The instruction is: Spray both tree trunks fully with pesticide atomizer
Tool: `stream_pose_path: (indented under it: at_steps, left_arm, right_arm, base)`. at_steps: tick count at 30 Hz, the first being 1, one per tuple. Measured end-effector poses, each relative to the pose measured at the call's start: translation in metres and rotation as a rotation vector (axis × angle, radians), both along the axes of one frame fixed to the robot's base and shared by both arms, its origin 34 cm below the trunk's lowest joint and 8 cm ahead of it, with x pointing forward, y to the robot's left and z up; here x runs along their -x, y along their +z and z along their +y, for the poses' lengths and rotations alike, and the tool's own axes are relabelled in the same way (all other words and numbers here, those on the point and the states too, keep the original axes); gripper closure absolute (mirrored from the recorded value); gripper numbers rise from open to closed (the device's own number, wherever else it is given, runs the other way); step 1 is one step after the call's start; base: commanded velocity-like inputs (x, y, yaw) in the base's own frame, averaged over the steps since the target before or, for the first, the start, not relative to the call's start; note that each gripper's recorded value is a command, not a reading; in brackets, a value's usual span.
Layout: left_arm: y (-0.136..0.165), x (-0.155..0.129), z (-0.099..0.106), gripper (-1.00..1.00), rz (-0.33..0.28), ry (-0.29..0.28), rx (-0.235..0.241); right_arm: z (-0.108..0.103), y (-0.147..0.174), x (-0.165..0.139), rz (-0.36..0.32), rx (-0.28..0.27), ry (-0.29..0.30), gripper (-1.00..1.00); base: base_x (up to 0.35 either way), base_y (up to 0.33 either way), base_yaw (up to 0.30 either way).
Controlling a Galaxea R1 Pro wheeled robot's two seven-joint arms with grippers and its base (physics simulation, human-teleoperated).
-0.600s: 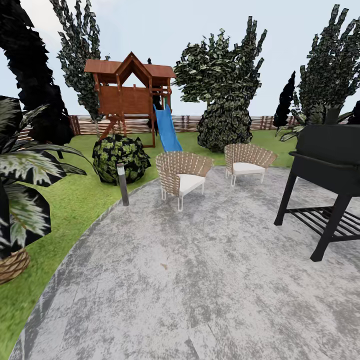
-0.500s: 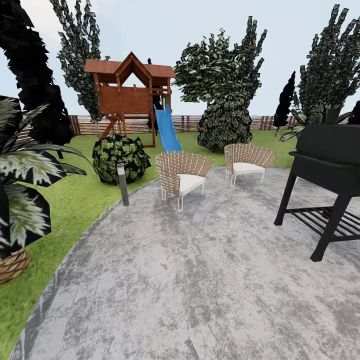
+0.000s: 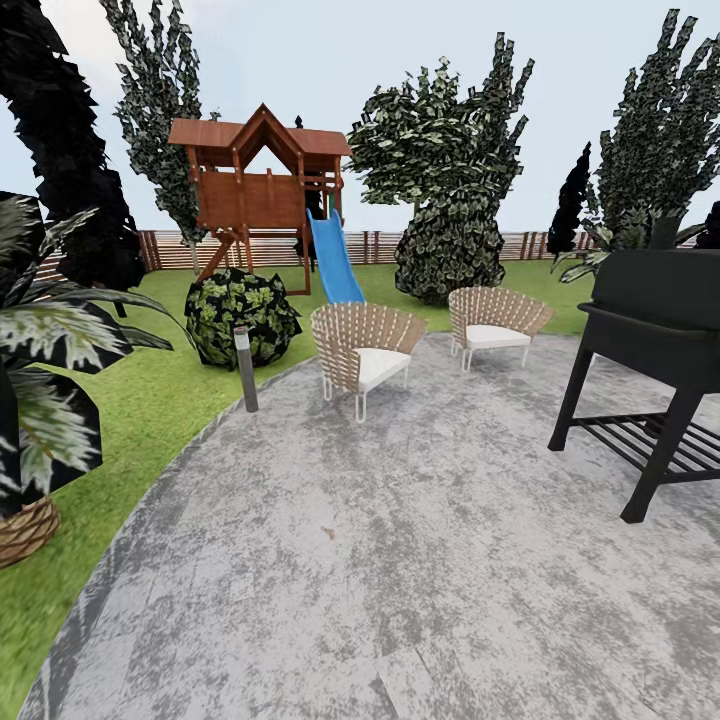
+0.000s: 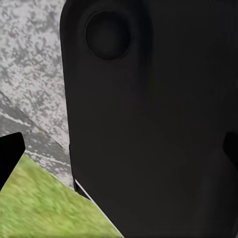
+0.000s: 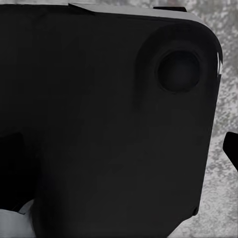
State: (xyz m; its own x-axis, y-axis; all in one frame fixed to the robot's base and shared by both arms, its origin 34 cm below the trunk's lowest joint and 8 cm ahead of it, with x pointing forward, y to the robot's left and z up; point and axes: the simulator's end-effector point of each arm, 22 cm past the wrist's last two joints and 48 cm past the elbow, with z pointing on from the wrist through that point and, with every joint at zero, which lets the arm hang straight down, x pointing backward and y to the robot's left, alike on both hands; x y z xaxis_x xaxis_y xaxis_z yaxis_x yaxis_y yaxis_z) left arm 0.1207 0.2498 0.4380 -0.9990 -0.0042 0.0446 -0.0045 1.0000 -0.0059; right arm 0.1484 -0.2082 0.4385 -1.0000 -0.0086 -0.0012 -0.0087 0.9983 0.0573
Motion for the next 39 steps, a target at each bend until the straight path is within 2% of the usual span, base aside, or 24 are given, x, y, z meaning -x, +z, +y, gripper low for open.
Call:
stream_pose_path:
  at_steps: [7, 14, 16, 17, 18, 19, 22, 25, 28, 30, 36, 39]
  left_arm:
    - [0.0, -0.012, 0.007, -1.0, -0.031, -0.004, -0.009]
    - [0.0, -0.031, 0.022, -1.0, -0.086, -0.003, -0.039]
    - [0.0, -0.047, 0.025, -1.0, -0.119, -0.001, -0.045]
    - [0.009, -0.106, 0.026, -1.0, -0.331, -0.001, -0.053]
    - [0.014, -0.13, 0.028, -1.0, -0.387, 0.001, -0.064]
    - [0.016, -0.141, 0.03, -1.0, -0.41, 0.002, -0.071]
    - [0.033, -0.197, 0.038, -1.0, -0.535, 0.008, -0.112]
    - [0.049, -0.239, 0.042, -1.0, -0.618, 0.012, -0.129]
    - [0.061, -0.275, 0.042, -1.0, -0.676, 0.014, -0.133]
    - [0.072, -0.305, 0.042, -1.0, -0.721, 0.014, -0.135]
    - [0.094, -0.355, 0.042, -1.0, -0.793, 0.016, -0.135]
    - [0.097, -0.364, 0.041, -1.0, -0.804, 0.017, -0.134]
  right_arm:
    - [-0.009, 0.0, 0.0, -0.001, 0.014, -0.004, -1.0]
    - [-0.04, -0.001, -0.022, -0.058, 0.055, -0.005, -1.0]
    - [-0.048, 0.0, -0.03, -0.081, 0.066, -0.005, -1.0]
    - [-0.075, 0.007, -0.082, -0.205, 0.099, -0.005, -1.0]
    - [-0.088, 0.011, -0.102, -0.258, 0.116, -0.002, -1.0]
    - [-0.094, 0.014, -0.11, -0.279, 0.123, -0.001, -1.0]
    - [-0.119, 0.032, -0.162, -0.424, 0.156, 0.006, -1.0]
    - [-0.125, 0.048, -0.197, -0.54, 0.163, 0.01, -1.0]
    - [-0.125, 0.063, -0.224, -0.633, 0.163, 0.012, -1.0]
    - [-0.124, 0.08, -0.254, -0.716, 0.163, 0.013, -1.0]
    - [-0.121, 0.122, -0.318, -0.874, 0.161, 0.012, -1.0]
    - [-0.12, 0.131, -0.332, -0.905, 0.16, 0.012, -1.0]
  base:
    - [0.0, 0.0, 0.0]
    - [0.0, 0.0, 0.0]
    - [0.0, 0.0, 0.0]
    - [0.0, 0.0, 0.0]
    - [0.0, 0.0, 0.0]
    - [0.0, 0.0, 0.0]
    - [0.0, 0.0, 0.0]
    - [0.0, 0.0, 0.0]
    - [0.0, 0.0, 0.0]
    - [0.0, 0.0, 0.0]
    - [0.0, 0.0, 0.0]
    - [0.0, 0.0, 0.0]
